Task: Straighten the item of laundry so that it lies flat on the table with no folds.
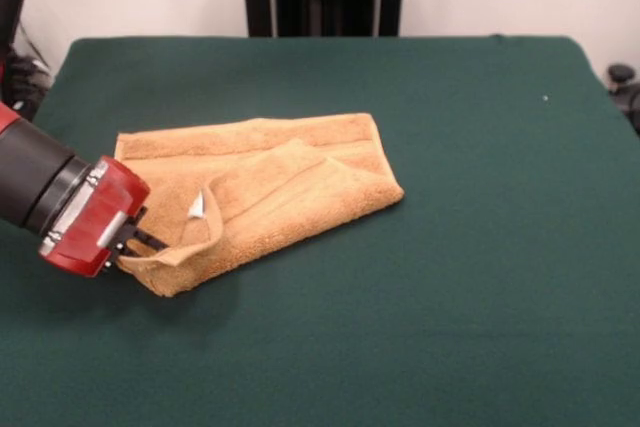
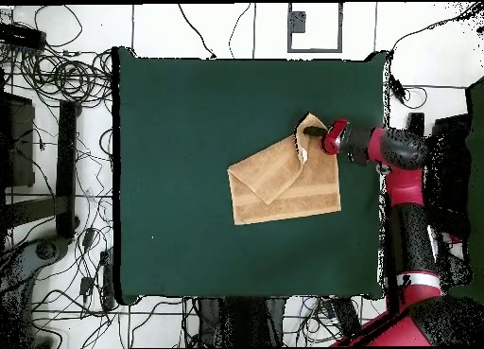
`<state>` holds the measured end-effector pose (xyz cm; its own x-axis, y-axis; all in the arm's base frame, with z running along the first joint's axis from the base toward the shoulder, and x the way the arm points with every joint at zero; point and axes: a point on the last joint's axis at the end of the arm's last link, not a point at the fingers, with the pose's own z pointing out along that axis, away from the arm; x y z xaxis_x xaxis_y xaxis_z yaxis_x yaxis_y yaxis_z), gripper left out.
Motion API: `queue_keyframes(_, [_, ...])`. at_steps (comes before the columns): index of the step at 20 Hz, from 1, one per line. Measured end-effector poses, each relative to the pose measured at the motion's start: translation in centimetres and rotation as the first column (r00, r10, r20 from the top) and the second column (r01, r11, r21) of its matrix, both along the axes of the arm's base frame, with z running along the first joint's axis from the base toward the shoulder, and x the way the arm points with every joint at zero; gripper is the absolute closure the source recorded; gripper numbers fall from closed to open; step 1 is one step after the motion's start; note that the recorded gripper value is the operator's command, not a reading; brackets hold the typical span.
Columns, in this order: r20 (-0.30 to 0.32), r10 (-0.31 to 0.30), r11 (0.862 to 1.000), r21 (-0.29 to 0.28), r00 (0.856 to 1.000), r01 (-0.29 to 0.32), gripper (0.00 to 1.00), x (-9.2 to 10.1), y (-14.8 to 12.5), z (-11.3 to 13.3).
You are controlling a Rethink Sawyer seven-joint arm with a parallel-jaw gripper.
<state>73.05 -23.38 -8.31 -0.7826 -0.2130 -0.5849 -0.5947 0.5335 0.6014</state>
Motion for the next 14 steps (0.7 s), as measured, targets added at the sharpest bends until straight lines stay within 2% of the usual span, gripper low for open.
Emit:
queue_keyframes(8, [-0.011,-0.04,0.996,0.082,0.999,0.041,1.0,0.0,0.6,-0.6])
queue_keyframes(14, [-0.011,-0.016,0.997,0.08,1.0,0.017,1.0,0.5,2.2,-0.6])
